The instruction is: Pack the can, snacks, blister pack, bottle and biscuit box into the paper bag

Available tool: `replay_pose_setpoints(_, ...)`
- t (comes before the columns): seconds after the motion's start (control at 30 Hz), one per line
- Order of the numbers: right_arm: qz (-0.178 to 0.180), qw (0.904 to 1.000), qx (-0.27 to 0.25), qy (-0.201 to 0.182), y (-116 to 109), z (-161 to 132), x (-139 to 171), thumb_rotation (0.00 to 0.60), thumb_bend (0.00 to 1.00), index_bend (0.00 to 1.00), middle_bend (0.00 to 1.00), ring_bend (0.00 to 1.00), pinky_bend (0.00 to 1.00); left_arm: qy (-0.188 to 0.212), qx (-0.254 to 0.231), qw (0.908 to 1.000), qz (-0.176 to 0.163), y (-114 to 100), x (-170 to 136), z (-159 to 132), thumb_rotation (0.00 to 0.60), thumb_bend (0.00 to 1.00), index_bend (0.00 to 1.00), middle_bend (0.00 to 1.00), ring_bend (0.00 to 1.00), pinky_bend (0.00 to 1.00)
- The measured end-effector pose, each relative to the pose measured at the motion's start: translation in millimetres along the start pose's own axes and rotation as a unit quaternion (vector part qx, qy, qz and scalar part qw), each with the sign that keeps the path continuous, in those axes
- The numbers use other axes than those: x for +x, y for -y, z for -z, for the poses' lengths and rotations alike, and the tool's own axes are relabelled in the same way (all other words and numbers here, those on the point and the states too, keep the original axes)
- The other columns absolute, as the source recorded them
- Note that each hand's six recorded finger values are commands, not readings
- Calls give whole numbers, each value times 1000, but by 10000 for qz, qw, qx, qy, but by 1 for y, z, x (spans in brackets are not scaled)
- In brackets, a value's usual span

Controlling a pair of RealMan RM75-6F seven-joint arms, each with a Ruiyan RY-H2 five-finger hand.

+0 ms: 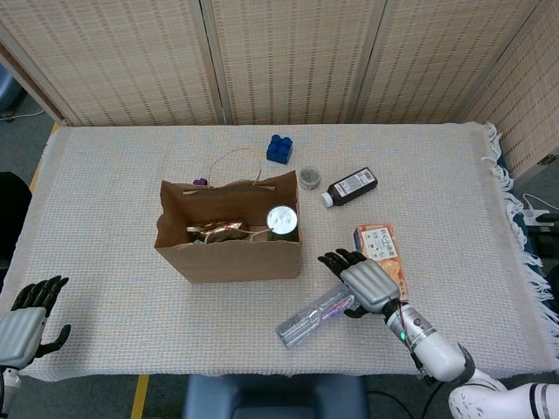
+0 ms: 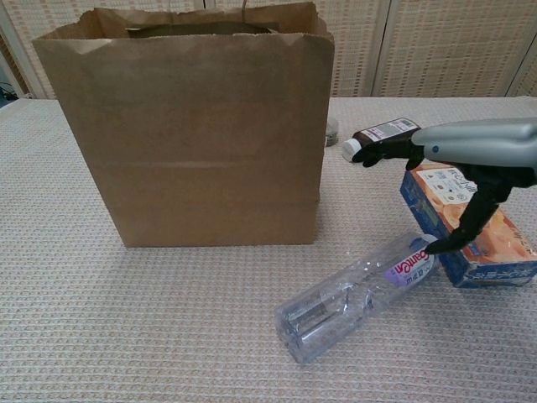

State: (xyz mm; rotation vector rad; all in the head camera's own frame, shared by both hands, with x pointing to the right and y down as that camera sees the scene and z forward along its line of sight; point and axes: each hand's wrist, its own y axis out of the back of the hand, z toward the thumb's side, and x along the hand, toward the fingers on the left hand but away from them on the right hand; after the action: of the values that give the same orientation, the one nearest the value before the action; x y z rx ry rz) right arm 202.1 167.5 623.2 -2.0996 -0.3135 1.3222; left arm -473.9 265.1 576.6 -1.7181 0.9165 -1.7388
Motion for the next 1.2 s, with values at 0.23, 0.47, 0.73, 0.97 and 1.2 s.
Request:
replay_pose_setpoints(0.23,-423,9982,182,-384,23,-33,-11,600,61,0,44,0,138,-18,-20,10000,-15,-2,-2,3,600,412,33,0,0,20)
replay_pose_setpoints(0.47,-734,9958,251,-490,39,-46,-14,600,61,0,44,0,138,-47,-54,10000,-22,-3,-3,6,600,413,33,0,0,20)
replay_pose_setpoints(0.73,-931,9928,555,-514,57,-54,-22,600,61,0,44,0,138,-29,-51,10000,-31,-3,-3,5,600,413,33,0,0,21)
replay_pose_setpoints(0.97,-716,9939,710,-439,67,-60,-36,600,60,0,46,8,161,-18,-50,10000,-36,-3,-3,4,600,413,32,0,0,21)
replay_pose_setpoints(1.2,-604,9948,744,-334,73,-59,-43,600,136,251,238,207,402,-10,-56,10000,-22,-3,-3,5,600,413,33,0,0,21)
